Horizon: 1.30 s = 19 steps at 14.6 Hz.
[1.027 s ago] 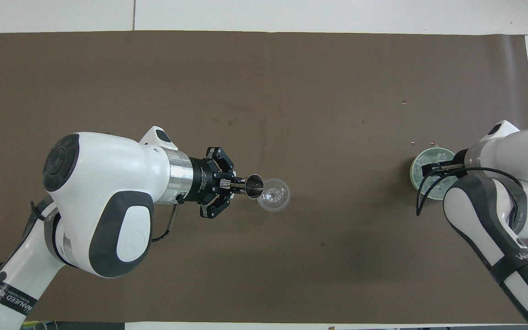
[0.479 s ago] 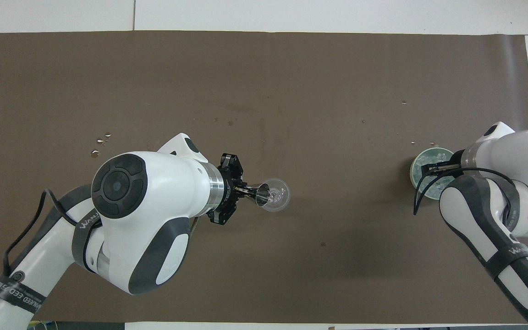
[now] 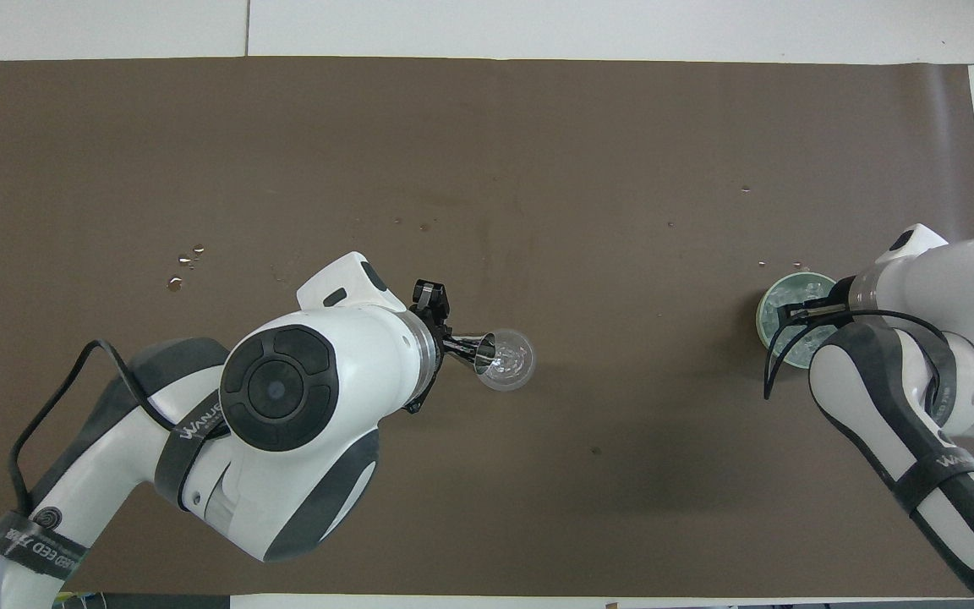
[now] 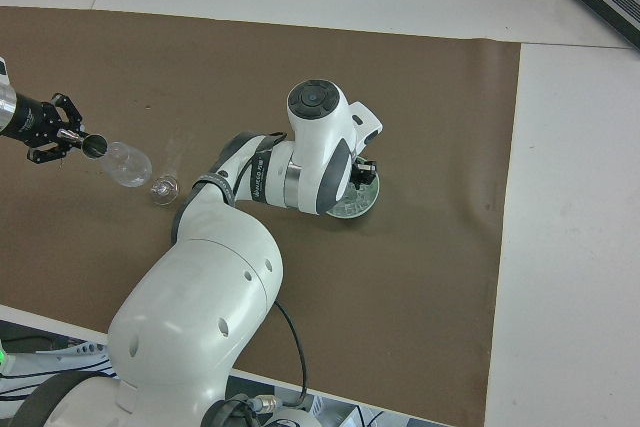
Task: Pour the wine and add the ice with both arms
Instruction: 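Tilt the metal cup over the clear glass with the left gripper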
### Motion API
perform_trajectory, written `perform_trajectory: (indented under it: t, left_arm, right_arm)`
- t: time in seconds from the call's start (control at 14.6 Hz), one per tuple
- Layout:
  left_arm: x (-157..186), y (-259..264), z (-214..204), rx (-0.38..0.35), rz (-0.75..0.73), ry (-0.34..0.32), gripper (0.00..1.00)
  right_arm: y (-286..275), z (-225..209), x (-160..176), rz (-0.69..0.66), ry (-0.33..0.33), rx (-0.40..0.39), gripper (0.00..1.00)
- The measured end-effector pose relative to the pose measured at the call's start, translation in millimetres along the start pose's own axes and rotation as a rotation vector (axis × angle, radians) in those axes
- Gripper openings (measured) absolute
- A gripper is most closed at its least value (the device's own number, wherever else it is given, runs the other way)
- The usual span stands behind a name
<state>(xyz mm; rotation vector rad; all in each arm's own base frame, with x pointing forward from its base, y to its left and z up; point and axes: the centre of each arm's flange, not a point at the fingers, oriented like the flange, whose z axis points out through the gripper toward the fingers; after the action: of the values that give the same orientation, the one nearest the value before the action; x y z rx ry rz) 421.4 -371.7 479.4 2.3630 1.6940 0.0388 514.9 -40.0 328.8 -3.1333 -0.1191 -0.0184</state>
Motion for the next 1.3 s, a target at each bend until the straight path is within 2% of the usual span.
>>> perform_trajectory:
  t: [0.27, 0.55, 0.75, 0.89, 1.3]
  left_arm:
    - [-14, -3, -2, -0.07, 0.02, 0.093, 0.22]
    - [-26, -7, -3, -0.108, 0.084, 0.151, 0.22]
    - [-35, -12, -3, -0.126, 0.132, 0.18, 0.22]
    - [-40, -14, -4, -0.141, 0.161, 0.203, 0.22]
    - [-50, -19, -4, -0.165, 0.213, 0.245, 0.22]
  right_arm:
    - [-2, 2, -2, -0.004, -0.019, 0.003, 0.54]
    - [-3, 2, -2, -0.009, -0.02, 0.003, 0.5]
    - [-3, 2, -2, -0.022, -0.021, 0.004, 0.46]
    - [-3, 2, -2, -0.023, -0.022, 0.004, 0.4]
    - [-3, 2, -2, -0.024, -0.022, 0.004, 0.37]
